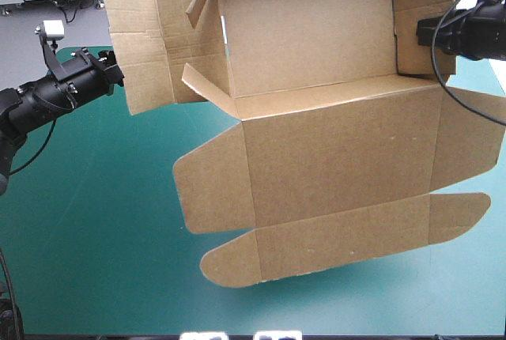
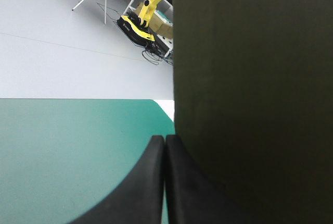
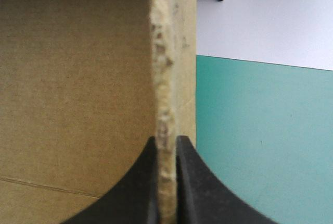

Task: Fold the box

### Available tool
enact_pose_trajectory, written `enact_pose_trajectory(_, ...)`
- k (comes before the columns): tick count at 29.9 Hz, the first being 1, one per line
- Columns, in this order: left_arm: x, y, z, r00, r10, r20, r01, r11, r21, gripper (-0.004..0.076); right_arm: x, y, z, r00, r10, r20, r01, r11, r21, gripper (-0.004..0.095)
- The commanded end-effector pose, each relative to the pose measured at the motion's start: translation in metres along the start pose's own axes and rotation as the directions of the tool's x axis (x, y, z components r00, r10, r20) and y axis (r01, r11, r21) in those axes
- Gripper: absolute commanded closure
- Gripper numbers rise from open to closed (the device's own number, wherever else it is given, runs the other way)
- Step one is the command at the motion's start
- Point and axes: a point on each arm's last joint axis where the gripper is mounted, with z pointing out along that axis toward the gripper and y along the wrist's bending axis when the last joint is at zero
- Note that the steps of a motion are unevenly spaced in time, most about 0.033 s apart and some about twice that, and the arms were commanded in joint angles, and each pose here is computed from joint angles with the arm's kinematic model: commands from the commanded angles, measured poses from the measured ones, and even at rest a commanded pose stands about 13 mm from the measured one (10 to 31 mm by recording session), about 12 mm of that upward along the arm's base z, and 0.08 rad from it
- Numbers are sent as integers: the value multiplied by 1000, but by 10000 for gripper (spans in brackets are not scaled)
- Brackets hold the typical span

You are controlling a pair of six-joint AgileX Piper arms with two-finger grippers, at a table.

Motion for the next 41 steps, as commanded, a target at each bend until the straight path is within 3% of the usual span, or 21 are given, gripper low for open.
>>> enact_pose_trajectory(1,-10,-23,-6,999,30,43,-33,997,76,733,5,21,-18,999,-12,44,15,997,-74,908)
enact_pose_trajectory(13,-1,-14,-6,993,104,-59,-105,994,-16,733,22,30,-18,999,4,50,4,989,-145,908)
enact_pose_trajectory(18,-3,-11,-6,994,107,-39,-108,993,-49,733,24,31,-22,999,-15,47,20,994,-110,908)
enact_pose_trajectory(32,-3,8,-6,985,160,-67,-170,963,-208,733,24,31,-22,999,-3,47,8,994,-112,908)
enact_pose_trajectory(36,-4,21,-2,989,136,-53,-145,960,-240,733,22,30,-22,998,2,68,5,994,-105,908)
enact_pose_trajectory(41,-7,32,-2,1000,27,4,-26,979,-201,733,20,20,-17,997,-5,76,8,999,-40,908)
